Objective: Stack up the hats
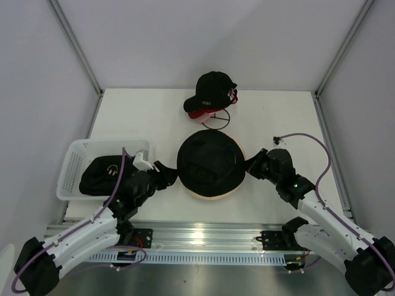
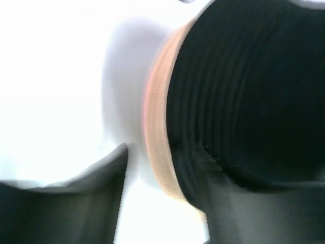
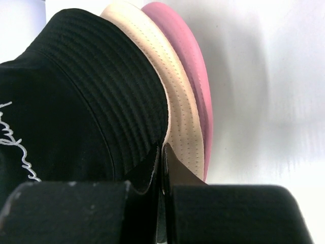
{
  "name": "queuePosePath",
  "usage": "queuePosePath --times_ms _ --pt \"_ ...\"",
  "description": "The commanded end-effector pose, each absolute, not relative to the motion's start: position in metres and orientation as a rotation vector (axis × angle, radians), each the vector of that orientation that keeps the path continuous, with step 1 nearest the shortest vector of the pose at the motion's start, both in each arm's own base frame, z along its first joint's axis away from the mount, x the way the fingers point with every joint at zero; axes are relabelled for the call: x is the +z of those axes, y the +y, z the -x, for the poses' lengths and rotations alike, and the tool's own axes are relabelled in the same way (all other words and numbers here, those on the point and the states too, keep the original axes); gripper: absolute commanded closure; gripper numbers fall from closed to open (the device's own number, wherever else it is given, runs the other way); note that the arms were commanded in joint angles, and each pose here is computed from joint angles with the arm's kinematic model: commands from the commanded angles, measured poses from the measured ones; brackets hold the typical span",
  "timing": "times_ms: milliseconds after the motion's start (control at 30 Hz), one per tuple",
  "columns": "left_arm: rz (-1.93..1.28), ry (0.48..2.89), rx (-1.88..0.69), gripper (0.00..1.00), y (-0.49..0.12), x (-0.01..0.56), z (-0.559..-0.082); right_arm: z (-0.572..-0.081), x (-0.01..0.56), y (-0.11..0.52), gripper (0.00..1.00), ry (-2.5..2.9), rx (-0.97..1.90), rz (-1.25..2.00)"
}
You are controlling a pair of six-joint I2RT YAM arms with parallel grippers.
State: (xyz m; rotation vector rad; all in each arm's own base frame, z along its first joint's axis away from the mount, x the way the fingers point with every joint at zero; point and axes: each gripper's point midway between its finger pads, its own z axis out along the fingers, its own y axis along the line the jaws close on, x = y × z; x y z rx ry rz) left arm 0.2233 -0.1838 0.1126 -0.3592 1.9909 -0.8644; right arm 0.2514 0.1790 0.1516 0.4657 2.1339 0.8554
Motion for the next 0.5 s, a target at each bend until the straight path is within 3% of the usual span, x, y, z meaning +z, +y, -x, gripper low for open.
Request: queuePosePath --times_ms 0,100,267,467 --pt "0.372 1.894 -0.677 0.35 -0.150 0.153 -0.237 -0.259 0.169 0.169 1.00 2.135 0.737 -0.383" --pt "0.348 1.791 -0.711 0.29 -0.143 0.191 -0.249 -0.266 0.171 0.172 1.00 2.165 0.695 -0.333" --pt "0.289 1.725 -0.784 0.29 -0.143 0.227 -0.281 -0.282 0.163 0.186 1.00 2.238 0.696 -0.268" --pt "0.192 1.826 -0.929 0.28 -0.181 0.211 -0.309 -0.299 0.161 0.195 1.00 2.273 0.770 -0.239"
